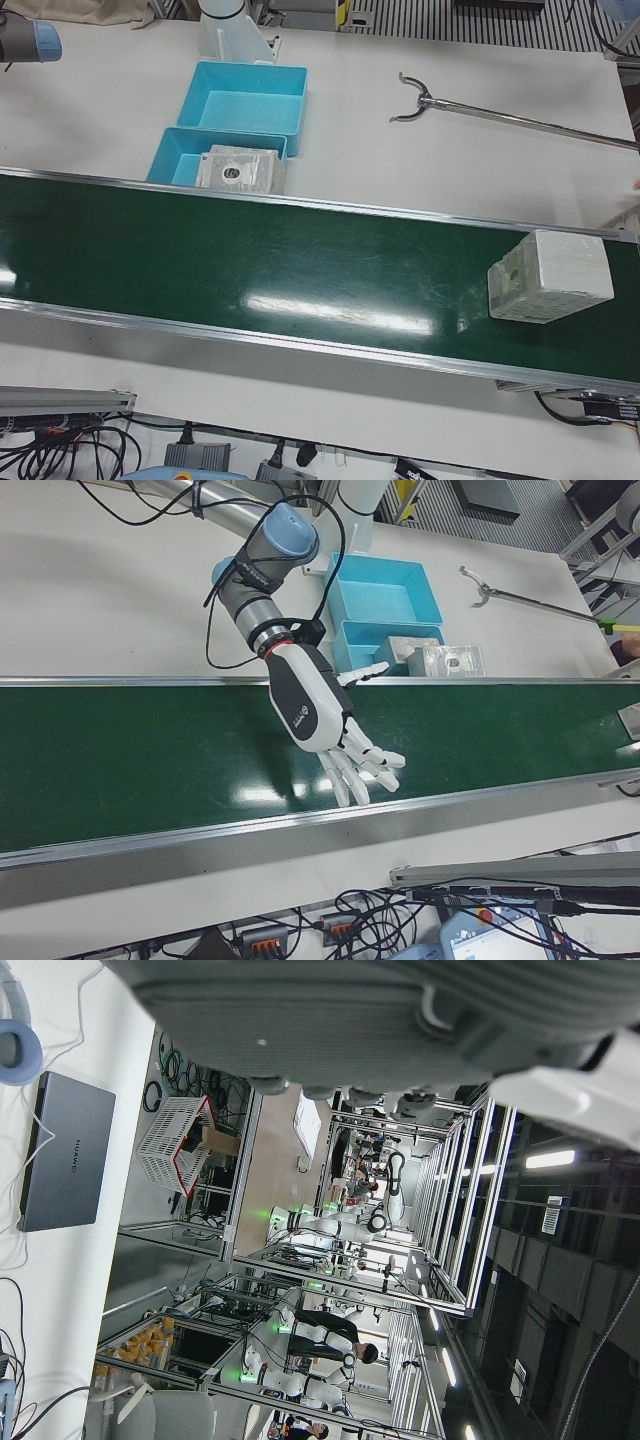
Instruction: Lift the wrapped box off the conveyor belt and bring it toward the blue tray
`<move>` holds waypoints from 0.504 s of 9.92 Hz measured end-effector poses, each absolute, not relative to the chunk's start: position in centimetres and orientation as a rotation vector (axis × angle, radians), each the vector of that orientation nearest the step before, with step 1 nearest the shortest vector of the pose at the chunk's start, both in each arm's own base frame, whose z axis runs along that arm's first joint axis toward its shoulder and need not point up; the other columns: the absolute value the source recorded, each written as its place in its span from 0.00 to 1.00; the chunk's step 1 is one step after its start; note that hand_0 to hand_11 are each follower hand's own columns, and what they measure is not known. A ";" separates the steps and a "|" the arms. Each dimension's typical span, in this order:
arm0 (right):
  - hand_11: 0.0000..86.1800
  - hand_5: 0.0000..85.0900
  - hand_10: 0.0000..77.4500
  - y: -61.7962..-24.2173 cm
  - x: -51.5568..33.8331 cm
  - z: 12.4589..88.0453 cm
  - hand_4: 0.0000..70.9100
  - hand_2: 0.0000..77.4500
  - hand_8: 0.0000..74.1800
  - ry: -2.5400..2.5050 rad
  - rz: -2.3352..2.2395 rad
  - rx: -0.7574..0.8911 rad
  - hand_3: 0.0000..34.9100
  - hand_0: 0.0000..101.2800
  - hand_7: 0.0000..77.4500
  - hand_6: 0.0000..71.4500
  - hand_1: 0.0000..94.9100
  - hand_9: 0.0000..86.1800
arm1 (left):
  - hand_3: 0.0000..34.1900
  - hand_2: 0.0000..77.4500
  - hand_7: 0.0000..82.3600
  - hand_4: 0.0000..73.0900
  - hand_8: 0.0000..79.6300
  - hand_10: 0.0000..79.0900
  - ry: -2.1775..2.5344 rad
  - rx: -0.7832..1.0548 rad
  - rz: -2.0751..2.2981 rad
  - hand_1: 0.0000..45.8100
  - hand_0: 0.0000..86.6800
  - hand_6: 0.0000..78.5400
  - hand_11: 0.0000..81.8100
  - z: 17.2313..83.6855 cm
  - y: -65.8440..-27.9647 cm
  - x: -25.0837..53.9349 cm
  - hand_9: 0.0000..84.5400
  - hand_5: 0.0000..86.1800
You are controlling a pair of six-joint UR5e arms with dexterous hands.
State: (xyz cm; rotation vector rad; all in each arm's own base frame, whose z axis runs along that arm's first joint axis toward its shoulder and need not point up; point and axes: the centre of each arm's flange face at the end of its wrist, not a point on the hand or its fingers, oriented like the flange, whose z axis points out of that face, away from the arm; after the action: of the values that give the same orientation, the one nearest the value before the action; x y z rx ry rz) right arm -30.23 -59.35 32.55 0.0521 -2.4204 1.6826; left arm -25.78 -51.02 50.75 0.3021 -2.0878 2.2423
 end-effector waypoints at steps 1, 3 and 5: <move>0.02 0.31 0.00 -59.4 -30.2 32.6 0.05 0.06 0.03 -2.423 1.687 0.045 0.23 0.46 0.04 0.08 0.11 0.01 | 0.00 0.01 0.00 0.00 0.01 0.01 -2.088 0.302 2.242 0.00 0.00 0.00 0.01 50.8 -51.0 -25.8 0.01 0.01; 0.02 0.31 0.00 -59.4 -30.1 33.0 0.04 0.06 0.04 -2.423 1.696 0.030 0.23 0.46 0.04 0.09 0.10 0.02 | 0.00 0.01 0.01 0.00 0.01 0.01 -2.088 0.302 2.242 0.00 0.00 0.00 0.01 50.8 -51.0 -25.8 0.00 0.01; 0.02 0.31 0.00 -59.3 -30.1 33.4 0.04 0.06 0.04 -2.421 1.701 0.013 0.22 0.46 0.04 0.09 0.10 0.02 | 0.00 0.01 0.01 0.00 0.01 0.01 -2.088 0.302 2.242 0.00 0.00 0.00 0.01 50.7 -51.0 -25.8 0.00 0.01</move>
State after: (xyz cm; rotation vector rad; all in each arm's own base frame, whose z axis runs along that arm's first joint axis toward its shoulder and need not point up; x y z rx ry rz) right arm -30.06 -59.27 33.42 0.0129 -2.4212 1.7010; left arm -25.78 -51.02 50.75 0.3021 -2.0879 2.2423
